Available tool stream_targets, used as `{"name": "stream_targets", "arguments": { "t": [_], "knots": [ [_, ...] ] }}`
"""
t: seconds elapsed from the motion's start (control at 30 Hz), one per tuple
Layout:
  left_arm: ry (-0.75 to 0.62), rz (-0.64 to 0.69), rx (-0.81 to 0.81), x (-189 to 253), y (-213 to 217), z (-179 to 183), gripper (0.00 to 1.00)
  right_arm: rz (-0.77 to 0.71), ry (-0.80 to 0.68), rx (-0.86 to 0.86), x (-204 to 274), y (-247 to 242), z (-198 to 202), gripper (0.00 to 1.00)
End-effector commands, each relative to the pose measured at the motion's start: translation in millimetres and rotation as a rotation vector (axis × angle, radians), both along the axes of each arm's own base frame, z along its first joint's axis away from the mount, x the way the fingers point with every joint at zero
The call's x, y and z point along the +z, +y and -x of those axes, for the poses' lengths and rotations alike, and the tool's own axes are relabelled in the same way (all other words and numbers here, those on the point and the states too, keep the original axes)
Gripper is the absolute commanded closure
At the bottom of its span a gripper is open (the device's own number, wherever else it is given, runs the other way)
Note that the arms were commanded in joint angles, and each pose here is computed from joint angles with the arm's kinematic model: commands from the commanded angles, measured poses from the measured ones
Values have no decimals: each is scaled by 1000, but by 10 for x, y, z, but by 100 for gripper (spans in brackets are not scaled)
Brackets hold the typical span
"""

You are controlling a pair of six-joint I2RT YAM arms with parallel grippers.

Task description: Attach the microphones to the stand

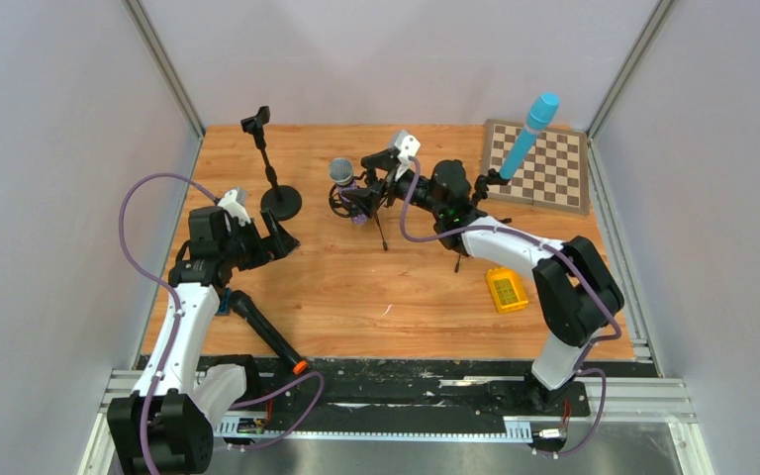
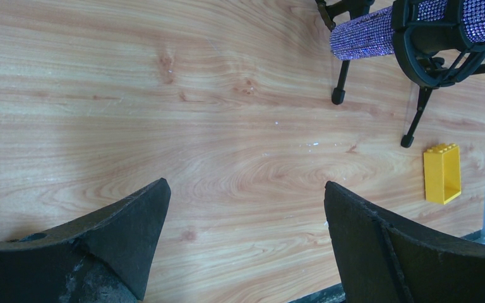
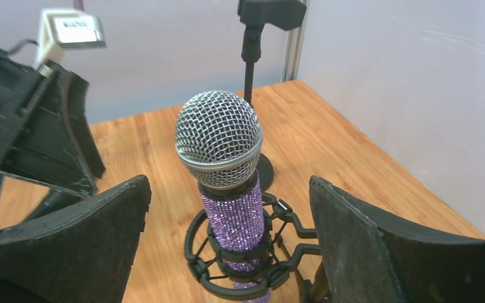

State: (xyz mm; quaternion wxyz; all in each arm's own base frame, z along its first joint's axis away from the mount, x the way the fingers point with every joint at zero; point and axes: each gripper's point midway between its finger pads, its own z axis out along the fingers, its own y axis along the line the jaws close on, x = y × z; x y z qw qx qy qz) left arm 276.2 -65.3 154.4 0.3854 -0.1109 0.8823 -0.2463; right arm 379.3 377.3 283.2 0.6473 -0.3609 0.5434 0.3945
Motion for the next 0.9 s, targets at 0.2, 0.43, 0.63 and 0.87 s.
{"name": "stream_targets", "arguments": {
  "t": [0.2,0.43,0.63,0.87],
  "knots": [
    [-30,16,14,55,27,-43,0,-200,121,-37,553,-489,127,0],
    [-66,17,2,108,10,-41,0,-116,471,-254,195,-719,-228,0],
    [-160,10,-15,277,-8,-36,0,-201,763,-267,-118,-888,-383,0],
    [-394,-35,-24,612,4,23,0,-193,936,-183,-408,-746,-381,0]
  ]
}}
